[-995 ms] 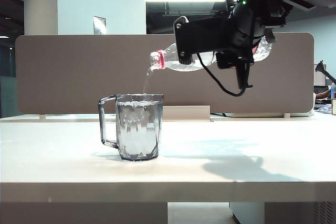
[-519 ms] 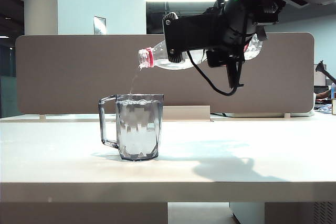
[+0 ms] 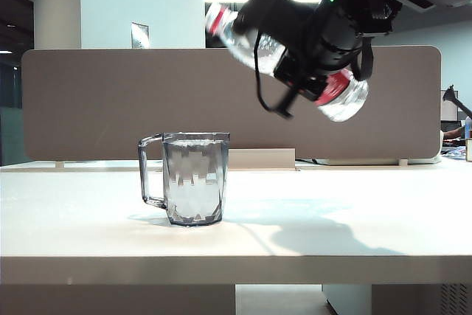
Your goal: Pick up the mineral water bottle on the table and pour water into the mug until it's full.
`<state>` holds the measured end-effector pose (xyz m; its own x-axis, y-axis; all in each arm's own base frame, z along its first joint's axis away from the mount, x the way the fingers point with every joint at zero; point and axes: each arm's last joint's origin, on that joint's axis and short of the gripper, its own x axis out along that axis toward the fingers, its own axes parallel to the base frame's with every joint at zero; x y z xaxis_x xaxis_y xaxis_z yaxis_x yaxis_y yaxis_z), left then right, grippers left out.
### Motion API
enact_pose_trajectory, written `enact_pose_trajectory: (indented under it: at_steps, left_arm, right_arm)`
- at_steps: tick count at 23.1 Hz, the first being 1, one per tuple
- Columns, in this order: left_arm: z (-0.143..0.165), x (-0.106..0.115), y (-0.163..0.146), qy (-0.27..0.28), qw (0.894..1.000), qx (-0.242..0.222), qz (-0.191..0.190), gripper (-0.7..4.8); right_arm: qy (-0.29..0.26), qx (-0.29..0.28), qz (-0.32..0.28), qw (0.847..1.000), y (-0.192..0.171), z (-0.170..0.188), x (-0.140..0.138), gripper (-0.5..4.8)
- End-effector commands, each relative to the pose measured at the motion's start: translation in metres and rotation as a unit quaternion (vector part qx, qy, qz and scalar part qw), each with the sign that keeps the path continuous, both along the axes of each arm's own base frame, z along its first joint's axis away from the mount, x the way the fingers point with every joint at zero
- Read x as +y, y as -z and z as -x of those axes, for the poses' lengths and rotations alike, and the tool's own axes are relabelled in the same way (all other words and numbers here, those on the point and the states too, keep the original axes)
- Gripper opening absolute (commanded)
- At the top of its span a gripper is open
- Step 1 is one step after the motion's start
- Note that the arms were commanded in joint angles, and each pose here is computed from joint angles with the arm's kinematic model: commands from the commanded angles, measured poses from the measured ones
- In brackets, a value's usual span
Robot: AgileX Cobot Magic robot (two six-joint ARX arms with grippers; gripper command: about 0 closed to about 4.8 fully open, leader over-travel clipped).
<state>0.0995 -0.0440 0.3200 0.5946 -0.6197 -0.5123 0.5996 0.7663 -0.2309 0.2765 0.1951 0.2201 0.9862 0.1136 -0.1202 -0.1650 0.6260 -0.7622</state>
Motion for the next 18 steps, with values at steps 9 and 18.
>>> enact_pose_trajectory:
  at_steps: [9,18]
  left_arm:
    - [0.000,0.000,-0.001,0.002,1.000,-0.006,0.001,-0.05]
    - [0.000,0.000,-0.001,0.002,1.000,-0.006,0.002,-0.05]
  right_arm:
    - [-0.070,-0.009,-0.452,0.889,0.040,0.022,-0.017,1.22]
    - [-0.053,0.030,-0.465,0.883,0.094,0.021,-0.026,1.22]
